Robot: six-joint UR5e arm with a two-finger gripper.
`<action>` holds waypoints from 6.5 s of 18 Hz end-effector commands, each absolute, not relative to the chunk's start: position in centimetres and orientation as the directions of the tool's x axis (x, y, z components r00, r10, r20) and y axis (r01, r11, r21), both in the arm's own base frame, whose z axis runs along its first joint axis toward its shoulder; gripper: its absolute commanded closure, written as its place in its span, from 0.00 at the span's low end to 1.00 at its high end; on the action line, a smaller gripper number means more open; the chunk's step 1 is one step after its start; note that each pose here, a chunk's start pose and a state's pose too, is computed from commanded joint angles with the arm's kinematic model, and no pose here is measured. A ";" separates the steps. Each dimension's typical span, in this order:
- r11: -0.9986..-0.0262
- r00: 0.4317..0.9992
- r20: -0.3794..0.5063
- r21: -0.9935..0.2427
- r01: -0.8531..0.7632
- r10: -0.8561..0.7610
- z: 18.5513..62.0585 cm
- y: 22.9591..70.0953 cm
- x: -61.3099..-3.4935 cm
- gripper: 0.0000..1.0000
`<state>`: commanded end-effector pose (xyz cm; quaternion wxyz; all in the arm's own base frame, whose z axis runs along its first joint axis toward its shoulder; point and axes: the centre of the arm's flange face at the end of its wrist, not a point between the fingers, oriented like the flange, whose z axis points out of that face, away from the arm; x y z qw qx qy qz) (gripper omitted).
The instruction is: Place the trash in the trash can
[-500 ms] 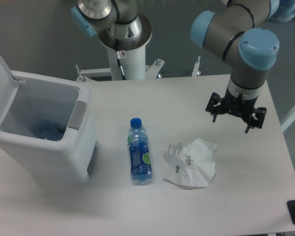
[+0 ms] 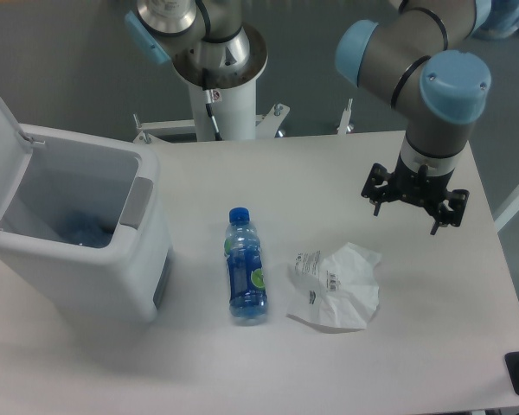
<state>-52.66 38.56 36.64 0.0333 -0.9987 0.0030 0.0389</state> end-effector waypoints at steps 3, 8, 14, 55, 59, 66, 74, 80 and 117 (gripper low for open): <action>-0.997 0.996 -0.091 -0.073 -0.011 -0.004 35.8 39.3 -52.9 0.00; -0.996 0.995 -0.079 -0.073 0.047 0.053 32.4 40.6 -52.9 0.00; -0.999 0.999 -0.035 -0.010 0.037 0.037 27.6 42.9 -50.9 0.00; -0.902 0.907 -0.095 -0.102 -0.419 -0.410 20.9 37.6 -48.1 0.23; -0.901 0.904 -0.115 -0.102 -0.422 -0.411 20.6 37.7 -48.5 0.26; -0.903 0.906 -0.118 -0.102 -0.418 -0.407 20.7 37.6 -48.6 0.78; -0.898 0.919 -0.122 -0.198 -0.392 -0.374 21.4 37.1 -49.1 1.00; -0.896 0.937 -0.163 -0.281 -0.344 -0.308 24.6 37.2 -50.1 1.00; -0.695 0.943 -0.006 -0.674 -0.249 -0.332 54.3 45.5 -14.7 1.00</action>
